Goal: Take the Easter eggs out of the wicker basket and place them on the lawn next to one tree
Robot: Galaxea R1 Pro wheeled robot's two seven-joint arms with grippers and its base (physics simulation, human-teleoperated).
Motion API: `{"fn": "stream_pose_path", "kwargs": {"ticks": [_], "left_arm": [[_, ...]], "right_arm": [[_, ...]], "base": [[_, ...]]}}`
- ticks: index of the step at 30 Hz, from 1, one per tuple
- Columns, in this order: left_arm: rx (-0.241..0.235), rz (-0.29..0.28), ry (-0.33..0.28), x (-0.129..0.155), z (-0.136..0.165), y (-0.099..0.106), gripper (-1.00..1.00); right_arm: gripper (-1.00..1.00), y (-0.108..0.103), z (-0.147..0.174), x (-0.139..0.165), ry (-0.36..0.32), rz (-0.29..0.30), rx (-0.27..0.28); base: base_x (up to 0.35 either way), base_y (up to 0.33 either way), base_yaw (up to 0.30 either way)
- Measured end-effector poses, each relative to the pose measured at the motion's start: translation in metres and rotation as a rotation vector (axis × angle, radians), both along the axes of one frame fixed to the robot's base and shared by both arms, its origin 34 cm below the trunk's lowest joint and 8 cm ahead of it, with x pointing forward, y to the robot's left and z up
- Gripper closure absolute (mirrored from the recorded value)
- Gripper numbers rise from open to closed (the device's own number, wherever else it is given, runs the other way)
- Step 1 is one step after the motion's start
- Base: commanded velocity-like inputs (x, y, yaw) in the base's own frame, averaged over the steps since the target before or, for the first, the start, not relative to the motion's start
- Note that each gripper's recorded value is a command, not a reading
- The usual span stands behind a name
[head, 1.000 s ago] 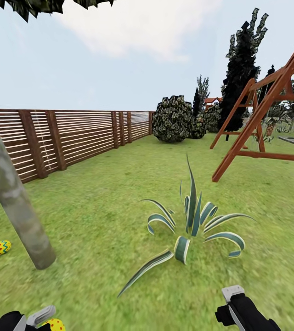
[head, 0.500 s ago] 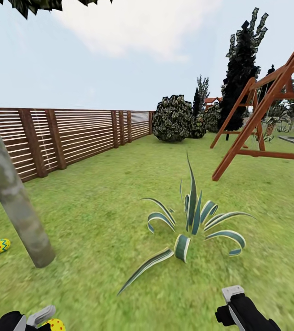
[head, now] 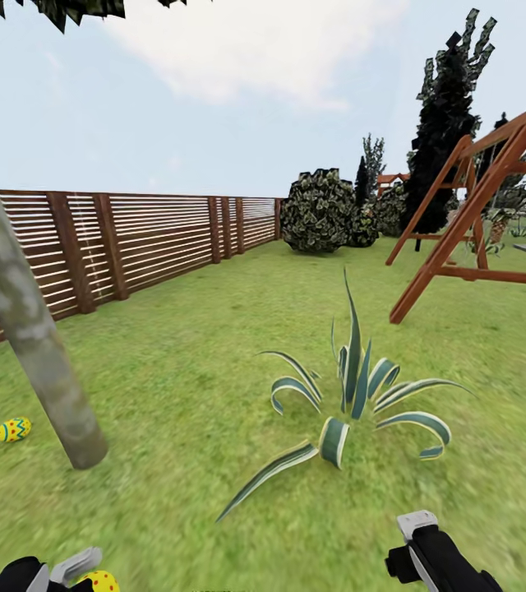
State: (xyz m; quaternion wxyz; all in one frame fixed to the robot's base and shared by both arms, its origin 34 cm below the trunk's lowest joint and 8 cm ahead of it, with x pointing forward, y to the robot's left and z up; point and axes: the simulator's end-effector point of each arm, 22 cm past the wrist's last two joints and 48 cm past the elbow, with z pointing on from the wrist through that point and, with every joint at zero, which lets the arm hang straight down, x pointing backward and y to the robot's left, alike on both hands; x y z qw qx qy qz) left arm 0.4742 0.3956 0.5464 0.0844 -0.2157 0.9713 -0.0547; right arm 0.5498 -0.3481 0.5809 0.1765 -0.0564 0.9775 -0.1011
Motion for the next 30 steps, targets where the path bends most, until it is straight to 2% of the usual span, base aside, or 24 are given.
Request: {"fn": "stream_pose_path", "kwargs": {"ticks": [30], "left_arm": [[-0.001, -0.002, -0.001, -0.005, -0.056, -0.001, 1.00]], "right_arm": [[-1.00, 0.000, -0.056, -0.006, 0.001, 0.001, 0.001]], "base": [[0.000, 0.000, 0.006]]}}
